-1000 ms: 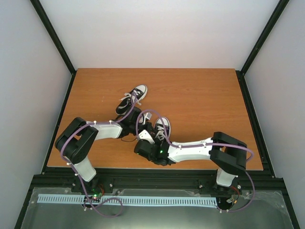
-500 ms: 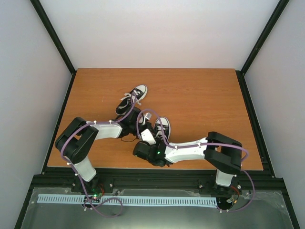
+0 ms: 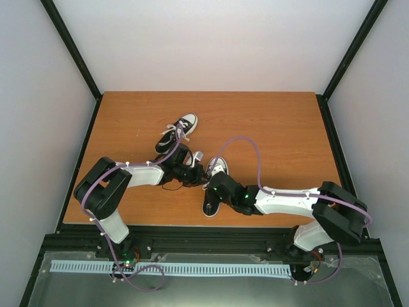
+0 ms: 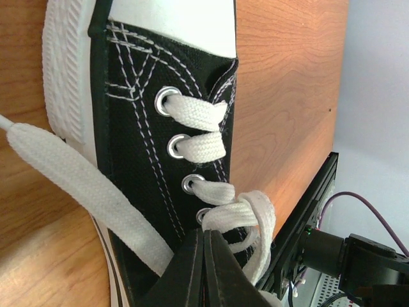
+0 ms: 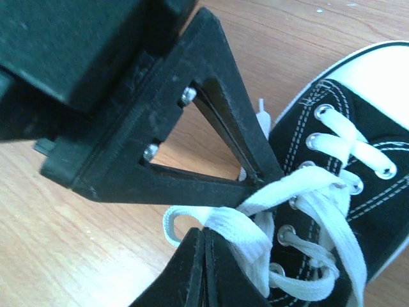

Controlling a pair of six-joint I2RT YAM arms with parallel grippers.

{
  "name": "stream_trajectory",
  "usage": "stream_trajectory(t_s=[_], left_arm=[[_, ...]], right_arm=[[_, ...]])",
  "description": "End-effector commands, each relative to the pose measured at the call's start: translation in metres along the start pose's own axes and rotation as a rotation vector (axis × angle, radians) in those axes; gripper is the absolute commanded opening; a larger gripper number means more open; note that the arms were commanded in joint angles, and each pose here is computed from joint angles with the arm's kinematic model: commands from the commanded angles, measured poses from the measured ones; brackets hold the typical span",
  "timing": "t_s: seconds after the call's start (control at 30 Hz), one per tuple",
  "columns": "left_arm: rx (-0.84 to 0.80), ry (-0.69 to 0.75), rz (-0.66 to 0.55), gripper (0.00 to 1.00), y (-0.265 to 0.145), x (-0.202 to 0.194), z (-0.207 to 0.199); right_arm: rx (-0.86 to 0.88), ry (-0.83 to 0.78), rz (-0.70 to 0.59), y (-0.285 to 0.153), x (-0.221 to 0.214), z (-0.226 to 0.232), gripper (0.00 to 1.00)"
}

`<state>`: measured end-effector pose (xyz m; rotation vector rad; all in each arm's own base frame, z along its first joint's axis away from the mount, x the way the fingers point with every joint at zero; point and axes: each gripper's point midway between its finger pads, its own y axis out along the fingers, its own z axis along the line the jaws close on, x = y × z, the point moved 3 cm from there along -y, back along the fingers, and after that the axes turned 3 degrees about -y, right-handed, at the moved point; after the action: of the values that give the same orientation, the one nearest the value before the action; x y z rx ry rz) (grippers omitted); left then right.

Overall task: Tie the shoes
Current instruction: Cross the shoelace with the shoelace.

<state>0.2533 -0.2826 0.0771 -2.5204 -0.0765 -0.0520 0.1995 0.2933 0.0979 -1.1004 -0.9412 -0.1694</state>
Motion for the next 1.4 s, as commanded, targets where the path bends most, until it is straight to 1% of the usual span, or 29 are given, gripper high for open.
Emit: stream_trajectory(t_s=[0.0,0.2,0.3,0.6,0.67,0.7,0.73,0.9,1.0,1.07,1.17,1.37], left_arm=[[-0.005,0.028,-0.002,0.01,-0.003,0.004,-0.004],[0.009,0.040,-0.019,0.01,-0.005,0.005,-0.003],[0.017,0.045,-0.024,0.01,-0.006,0.005,-0.002],[0.027,0.045,-0.025,0.01,-0.006,0.005,0.000],[0.027,0.045,-0.024,0.01,-0.005,0.005,0.000],[0.027,0.043,-0.022,0.01,-0.005,0.005,0.000],[0.025,0.044,-0.020,0.01,-0.004,0.005,0.000],[0.022,0.048,-0.023,0.01,-0.006,0.006,-0.002],[0.021,0.051,-0.023,0.01,-0.006,0.006,-0.003],[0.020,0.053,-0.023,0.01,-0.006,0.006,-0.003],[0.019,0.053,-0.023,0.01,-0.006,0.006,-0.004],[0.019,0.052,-0.023,0.01,-0.006,0.007,-0.004]], right_arm=[[0.169,0.083,-0.068,-0.009,0.017,0.013,0.03],[0.186,0.213,-0.111,-0.016,0.019,-0.010,0.03],[0.134,0.274,-0.126,-0.018,0.016,-0.026,0.03],[-0.013,0.414,-0.085,-0.014,-0.013,-0.058,0.03],[-0.019,0.424,-0.091,-0.017,-0.016,-0.061,0.04],[-0.010,0.415,-0.098,-0.019,-0.016,-0.061,0.06],[0.003,0.398,-0.104,-0.021,-0.015,-0.060,0.10],[0.070,0.266,-0.124,-0.038,-0.009,-0.051,0.38],[0.078,0.227,-0.150,-0.048,-0.004,-0.051,0.51],[0.082,0.225,-0.159,-0.052,0.001,-0.052,0.54],[0.088,0.211,-0.136,-0.049,0.008,-0.050,0.55],[0.126,0.095,-0.070,-0.036,0.019,-0.028,0.60]])
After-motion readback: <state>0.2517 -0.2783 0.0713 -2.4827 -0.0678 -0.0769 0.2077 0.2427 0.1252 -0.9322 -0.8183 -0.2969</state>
